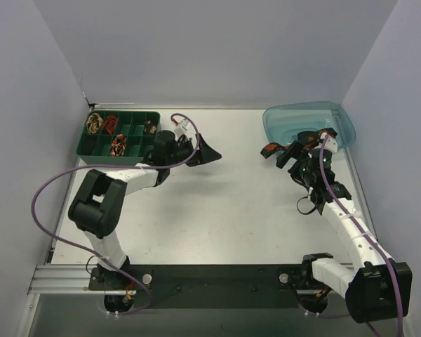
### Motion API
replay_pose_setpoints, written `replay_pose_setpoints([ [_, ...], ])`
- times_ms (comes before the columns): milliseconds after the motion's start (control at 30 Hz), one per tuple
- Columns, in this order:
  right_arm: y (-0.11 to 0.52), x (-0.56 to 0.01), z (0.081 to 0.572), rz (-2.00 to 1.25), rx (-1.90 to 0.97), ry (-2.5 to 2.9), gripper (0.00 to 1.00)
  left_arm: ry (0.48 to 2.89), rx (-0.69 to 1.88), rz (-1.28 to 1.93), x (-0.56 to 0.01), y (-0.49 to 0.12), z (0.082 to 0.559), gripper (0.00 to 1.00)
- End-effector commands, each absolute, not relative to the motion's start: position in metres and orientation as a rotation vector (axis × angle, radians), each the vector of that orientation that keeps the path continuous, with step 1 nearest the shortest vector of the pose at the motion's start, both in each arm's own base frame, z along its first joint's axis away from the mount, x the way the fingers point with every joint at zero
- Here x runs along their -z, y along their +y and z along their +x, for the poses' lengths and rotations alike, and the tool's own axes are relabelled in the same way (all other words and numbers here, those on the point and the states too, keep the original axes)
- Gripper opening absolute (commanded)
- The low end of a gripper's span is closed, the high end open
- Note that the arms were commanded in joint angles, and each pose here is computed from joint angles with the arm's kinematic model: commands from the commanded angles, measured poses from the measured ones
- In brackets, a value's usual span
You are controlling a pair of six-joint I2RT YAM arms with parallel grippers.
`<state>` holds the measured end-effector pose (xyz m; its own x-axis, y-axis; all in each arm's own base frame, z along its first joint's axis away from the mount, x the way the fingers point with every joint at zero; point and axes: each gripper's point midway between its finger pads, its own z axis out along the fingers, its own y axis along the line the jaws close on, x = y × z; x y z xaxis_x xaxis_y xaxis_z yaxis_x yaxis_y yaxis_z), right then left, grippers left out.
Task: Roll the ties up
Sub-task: Pick up the tie from the bin.
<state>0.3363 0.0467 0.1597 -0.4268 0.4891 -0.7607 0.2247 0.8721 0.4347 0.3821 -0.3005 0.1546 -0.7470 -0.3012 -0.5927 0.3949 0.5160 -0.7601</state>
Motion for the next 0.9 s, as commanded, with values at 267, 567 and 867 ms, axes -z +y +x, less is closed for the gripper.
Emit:
replay_pose_setpoints([
  [267,0.047,-0.193,0.342,0.481,-0.357,1.953,1.0,1.859,1.692,0.123,-0.18,-0.448,0.379,0.97],
  [567,0.04,-0.201,0.337,0.484,-0.323,1.932,1.0,1.874,1.846,-0.13,-0.142,-0.486,0.412,0.9],
  [867,0.037,-0.207,0.334,0.479,-0.31,1.918,1.0,1.869,1.822,-0.286,-0.123,-0.499,0.449,0.79],
])
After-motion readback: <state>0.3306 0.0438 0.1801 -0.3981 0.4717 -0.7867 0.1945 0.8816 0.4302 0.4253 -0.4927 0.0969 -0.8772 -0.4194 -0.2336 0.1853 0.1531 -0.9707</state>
